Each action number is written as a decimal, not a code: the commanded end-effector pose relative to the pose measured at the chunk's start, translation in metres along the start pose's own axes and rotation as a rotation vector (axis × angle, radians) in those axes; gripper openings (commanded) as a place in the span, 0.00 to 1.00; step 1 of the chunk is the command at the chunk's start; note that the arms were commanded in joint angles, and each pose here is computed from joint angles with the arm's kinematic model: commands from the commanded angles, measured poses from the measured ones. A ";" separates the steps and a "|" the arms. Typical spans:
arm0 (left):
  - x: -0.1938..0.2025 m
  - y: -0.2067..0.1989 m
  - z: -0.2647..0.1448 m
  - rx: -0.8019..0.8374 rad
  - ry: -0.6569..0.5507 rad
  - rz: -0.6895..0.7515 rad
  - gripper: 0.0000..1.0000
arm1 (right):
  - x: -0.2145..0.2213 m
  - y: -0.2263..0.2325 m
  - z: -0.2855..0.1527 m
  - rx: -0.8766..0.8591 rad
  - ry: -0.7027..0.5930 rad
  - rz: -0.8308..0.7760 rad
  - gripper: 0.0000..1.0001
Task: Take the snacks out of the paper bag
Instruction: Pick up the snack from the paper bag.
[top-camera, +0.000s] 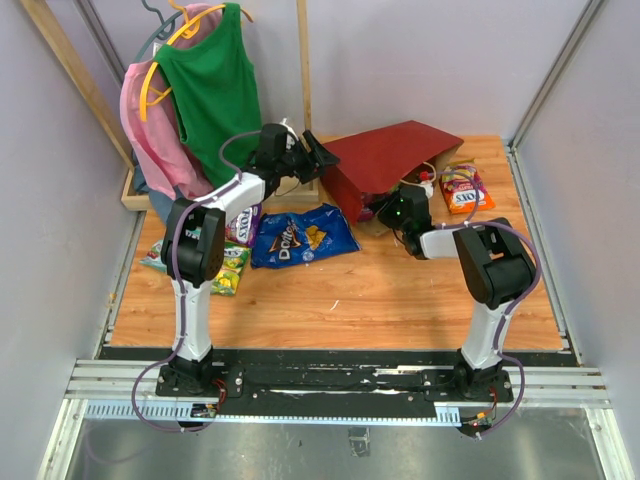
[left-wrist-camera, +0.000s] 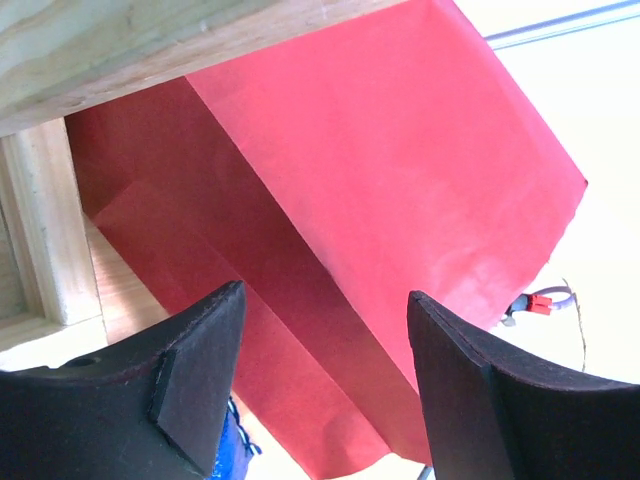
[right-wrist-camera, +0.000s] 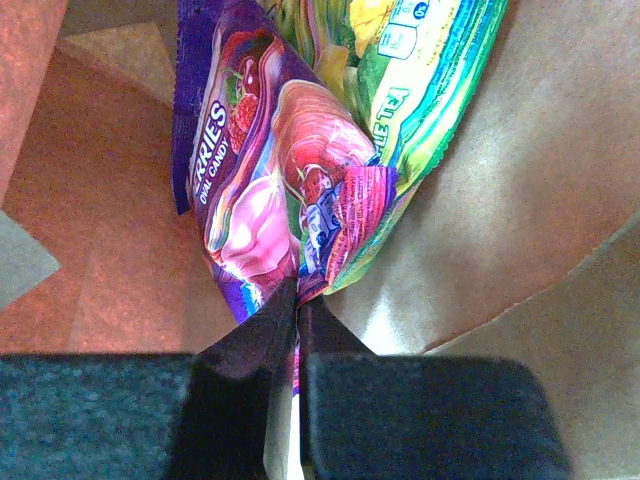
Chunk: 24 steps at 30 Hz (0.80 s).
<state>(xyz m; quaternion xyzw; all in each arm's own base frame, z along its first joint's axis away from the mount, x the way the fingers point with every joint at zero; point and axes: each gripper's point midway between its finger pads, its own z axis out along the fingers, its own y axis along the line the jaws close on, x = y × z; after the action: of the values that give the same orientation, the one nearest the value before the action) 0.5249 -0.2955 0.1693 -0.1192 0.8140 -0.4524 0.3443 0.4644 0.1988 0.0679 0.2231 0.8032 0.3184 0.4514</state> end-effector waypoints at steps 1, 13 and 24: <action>-0.016 -0.031 -0.008 0.077 -0.033 -0.014 0.69 | 0.003 0.010 0.003 -0.052 0.002 0.007 0.01; 0.005 -0.017 0.032 0.009 0.030 0.014 0.59 | 0.003 0.011 0.002 -0.055 0.005 0.006 0.01; -0.016 -0.007 0.000 -0.142 -0.094 0.096 0.62 | 0.002 0.010 0.001 -0.051 0.003 -0.002 0.01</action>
<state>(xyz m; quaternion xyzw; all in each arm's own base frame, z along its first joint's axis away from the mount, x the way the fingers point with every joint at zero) 0.5436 -0.3108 0.1670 -0.1233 0.8236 -0.4206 0.3601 0.4644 0.2017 0.0644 0.2206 0.8033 0.3250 0.4477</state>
